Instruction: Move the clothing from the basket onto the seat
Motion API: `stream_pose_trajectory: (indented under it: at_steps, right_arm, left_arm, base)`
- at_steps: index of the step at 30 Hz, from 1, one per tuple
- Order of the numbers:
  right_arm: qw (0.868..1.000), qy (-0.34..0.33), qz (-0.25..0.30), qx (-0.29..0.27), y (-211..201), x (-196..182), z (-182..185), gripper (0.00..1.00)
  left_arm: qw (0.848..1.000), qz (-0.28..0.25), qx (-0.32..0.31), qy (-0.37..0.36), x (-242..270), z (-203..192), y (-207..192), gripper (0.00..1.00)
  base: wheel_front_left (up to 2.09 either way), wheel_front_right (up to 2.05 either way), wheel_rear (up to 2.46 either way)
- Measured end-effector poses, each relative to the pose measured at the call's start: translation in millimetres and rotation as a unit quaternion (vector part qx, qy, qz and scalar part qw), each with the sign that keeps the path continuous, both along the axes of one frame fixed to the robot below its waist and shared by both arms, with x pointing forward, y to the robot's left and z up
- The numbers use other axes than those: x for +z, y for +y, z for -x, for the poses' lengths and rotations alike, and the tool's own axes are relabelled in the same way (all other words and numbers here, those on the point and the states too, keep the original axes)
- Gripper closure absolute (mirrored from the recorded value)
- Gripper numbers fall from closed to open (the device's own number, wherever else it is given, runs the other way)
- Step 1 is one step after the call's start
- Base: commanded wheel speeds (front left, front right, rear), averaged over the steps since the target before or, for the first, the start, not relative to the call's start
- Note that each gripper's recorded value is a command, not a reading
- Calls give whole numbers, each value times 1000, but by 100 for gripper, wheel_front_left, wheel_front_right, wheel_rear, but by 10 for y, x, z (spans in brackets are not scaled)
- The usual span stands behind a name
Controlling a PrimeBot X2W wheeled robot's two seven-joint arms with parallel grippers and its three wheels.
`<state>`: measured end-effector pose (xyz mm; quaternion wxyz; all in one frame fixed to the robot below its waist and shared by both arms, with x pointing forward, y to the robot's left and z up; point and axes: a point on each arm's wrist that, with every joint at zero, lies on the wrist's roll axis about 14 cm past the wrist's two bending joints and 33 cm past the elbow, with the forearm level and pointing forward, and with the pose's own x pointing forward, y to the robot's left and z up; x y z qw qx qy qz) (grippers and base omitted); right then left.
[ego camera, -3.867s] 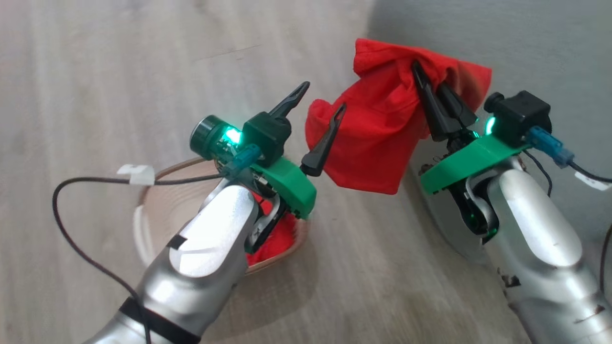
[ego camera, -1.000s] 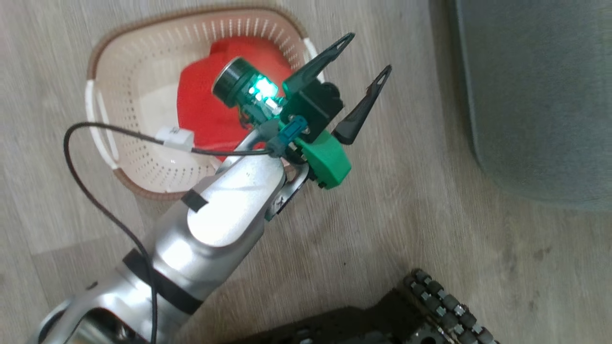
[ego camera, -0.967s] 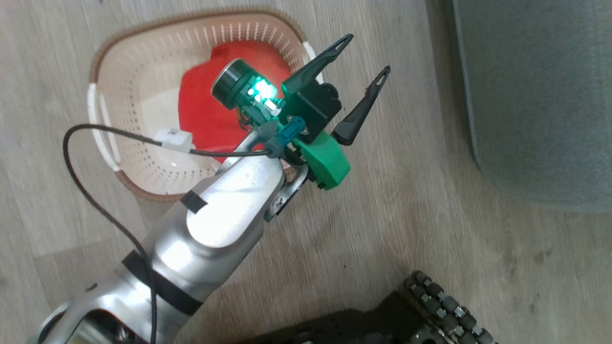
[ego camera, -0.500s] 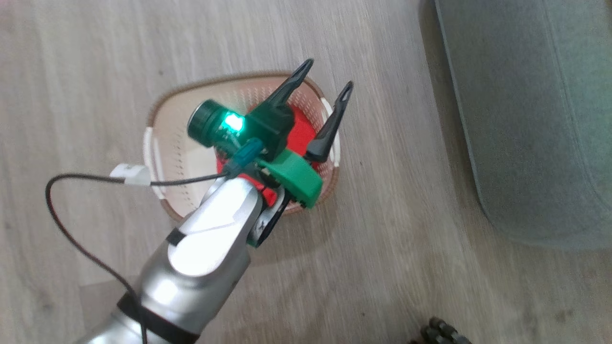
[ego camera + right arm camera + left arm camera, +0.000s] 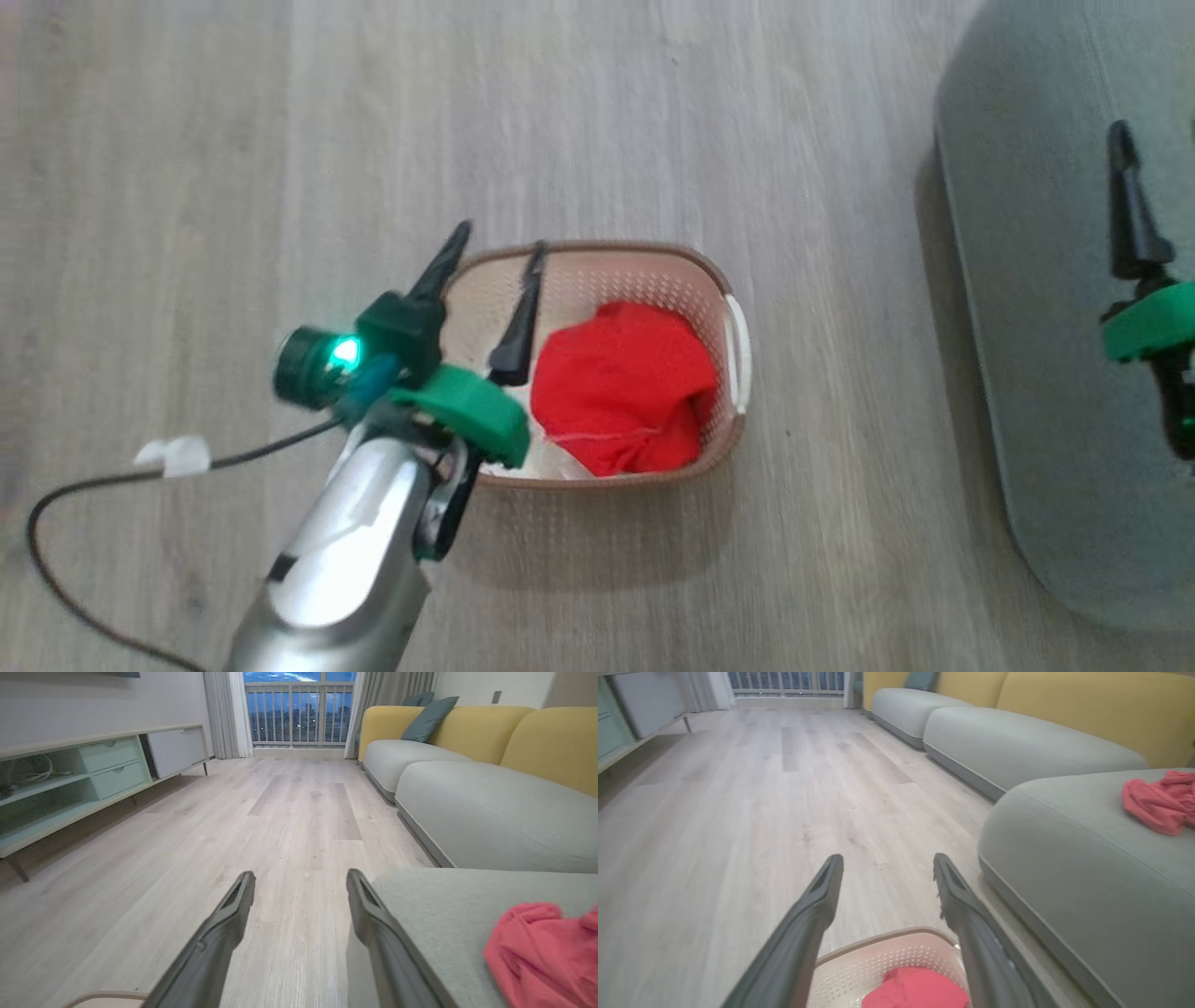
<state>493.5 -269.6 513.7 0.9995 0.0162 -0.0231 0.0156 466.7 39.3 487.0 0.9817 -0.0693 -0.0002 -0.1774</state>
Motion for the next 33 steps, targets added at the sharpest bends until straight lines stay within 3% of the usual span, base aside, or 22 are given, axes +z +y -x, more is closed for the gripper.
stream_pose_trajectory:
  at_steps: [13,33]
  right_arm:
    - [995,-17,-22,93,853,132,222,0]
    - [995,16,-36,87,994,-140,763,0]
  left_arm:
    - [991,-15,130,-12,138,354,882,0]
    - [976,-17,218,-2,60,907,1427,0]
  base:
    - [0,0,0]
    - [0,0,0]
